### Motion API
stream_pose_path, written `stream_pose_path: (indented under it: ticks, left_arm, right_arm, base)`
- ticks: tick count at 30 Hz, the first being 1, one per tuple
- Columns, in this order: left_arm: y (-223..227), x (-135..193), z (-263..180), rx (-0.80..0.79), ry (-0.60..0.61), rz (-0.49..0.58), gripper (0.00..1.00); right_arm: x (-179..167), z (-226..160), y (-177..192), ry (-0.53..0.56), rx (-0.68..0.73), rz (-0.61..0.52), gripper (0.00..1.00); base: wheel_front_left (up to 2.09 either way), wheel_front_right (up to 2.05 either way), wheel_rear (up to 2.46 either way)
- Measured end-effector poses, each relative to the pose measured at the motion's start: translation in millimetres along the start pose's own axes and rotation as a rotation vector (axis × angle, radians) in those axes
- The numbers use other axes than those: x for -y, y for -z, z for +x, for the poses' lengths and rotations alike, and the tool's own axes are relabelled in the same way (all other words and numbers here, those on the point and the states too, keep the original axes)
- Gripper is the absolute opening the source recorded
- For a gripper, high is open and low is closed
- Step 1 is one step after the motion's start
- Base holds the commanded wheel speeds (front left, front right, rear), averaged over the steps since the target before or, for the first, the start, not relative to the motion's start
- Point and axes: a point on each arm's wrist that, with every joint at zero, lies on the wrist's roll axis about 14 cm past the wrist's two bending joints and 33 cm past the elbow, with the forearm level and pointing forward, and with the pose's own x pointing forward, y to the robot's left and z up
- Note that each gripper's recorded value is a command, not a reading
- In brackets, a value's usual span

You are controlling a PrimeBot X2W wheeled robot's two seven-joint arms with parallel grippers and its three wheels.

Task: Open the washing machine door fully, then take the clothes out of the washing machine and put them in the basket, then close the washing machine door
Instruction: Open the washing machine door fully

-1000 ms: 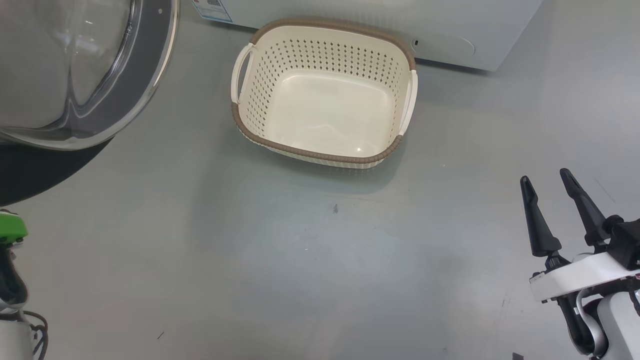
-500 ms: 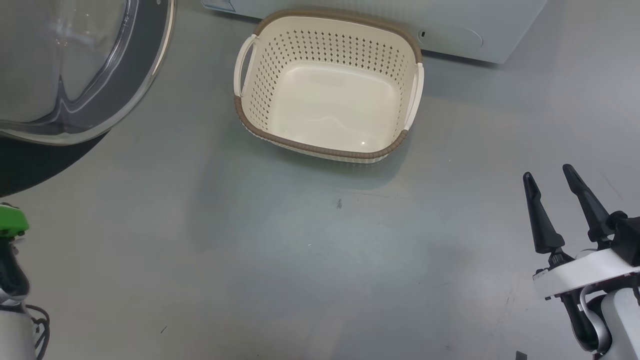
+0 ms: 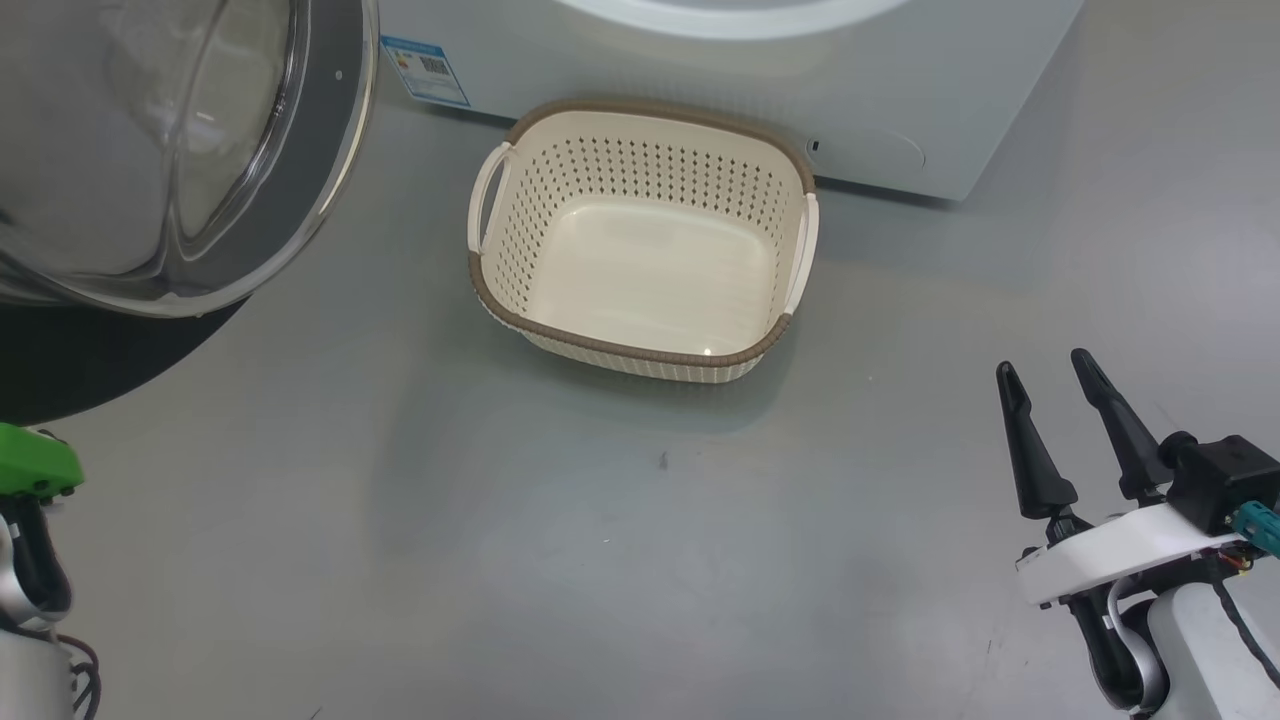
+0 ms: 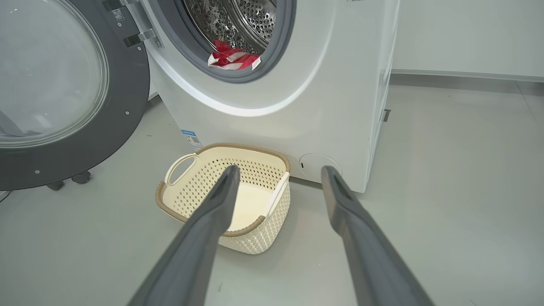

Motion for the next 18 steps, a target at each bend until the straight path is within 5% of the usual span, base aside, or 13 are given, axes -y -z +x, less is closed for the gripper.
stream_pose_path:
  ticks: [18]
  left_arm:
    - [-14, 56, -42, 0.041, 0.245, 0.016, 0.00]
  right_arm:
    - [-12, -31, -57, 0.072, 0.165, 0.023, 1.00]
  base:
    - [0.00, 0.00, 0.00]
